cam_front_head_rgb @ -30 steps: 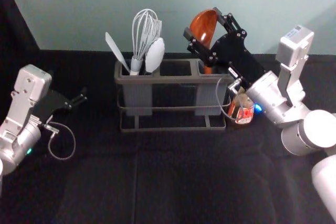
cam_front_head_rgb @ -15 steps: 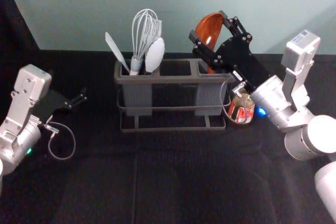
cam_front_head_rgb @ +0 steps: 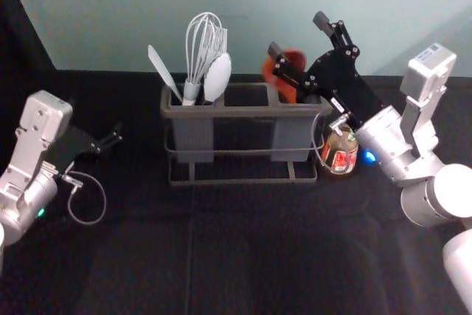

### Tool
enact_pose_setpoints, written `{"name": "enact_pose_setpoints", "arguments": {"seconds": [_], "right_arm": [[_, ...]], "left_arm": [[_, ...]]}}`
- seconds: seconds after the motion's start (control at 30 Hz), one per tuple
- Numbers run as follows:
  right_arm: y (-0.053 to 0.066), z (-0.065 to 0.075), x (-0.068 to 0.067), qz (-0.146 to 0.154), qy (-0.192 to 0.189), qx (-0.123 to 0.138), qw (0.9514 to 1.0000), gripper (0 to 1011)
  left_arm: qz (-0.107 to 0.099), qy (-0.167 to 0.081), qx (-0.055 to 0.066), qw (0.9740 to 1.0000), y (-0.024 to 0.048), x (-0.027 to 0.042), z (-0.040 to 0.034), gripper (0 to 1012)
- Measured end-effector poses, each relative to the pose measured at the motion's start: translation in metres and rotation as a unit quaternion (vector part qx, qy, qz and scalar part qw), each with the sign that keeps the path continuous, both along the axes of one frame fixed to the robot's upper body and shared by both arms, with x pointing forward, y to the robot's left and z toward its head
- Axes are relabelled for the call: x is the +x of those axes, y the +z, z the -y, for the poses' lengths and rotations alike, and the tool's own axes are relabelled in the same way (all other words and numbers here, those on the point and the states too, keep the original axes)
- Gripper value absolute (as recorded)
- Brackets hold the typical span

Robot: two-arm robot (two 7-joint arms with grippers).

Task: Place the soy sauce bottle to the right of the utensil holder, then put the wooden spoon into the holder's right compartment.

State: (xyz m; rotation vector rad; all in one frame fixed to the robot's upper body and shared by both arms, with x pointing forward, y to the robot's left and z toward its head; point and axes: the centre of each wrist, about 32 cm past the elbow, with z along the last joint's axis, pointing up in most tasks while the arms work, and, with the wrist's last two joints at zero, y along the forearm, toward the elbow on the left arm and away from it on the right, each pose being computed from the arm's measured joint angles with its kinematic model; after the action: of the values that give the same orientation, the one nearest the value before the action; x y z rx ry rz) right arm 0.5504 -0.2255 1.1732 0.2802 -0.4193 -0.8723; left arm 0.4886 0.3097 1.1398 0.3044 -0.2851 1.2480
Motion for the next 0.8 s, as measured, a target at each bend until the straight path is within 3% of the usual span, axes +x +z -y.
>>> {"name": "enact_pose_setpoints", "arguments": {"seconds": [0.27,0.47,0.8], "right_arm": [[0.005,0.001,-0.002,0.009,0.001,0.004,0.9999,1003],[0.017,0.004,-0.004,0.029,-0.001,0.009,0.9995,1003],[0.030,0.028,-0.004,0.046,-0.031,0.010,0.9984,1002]], "left_arm": [[0.000,0.000,0.000,1.0000,0.0000,0.0000,0.0000,1011],[0.000,0.000,0.000,1.0000,0.0000,0.0000,0.0000,1011],[0.000,0.000,0.000,1.0000,0.0000,0.0000,0.0000,1011]]}}
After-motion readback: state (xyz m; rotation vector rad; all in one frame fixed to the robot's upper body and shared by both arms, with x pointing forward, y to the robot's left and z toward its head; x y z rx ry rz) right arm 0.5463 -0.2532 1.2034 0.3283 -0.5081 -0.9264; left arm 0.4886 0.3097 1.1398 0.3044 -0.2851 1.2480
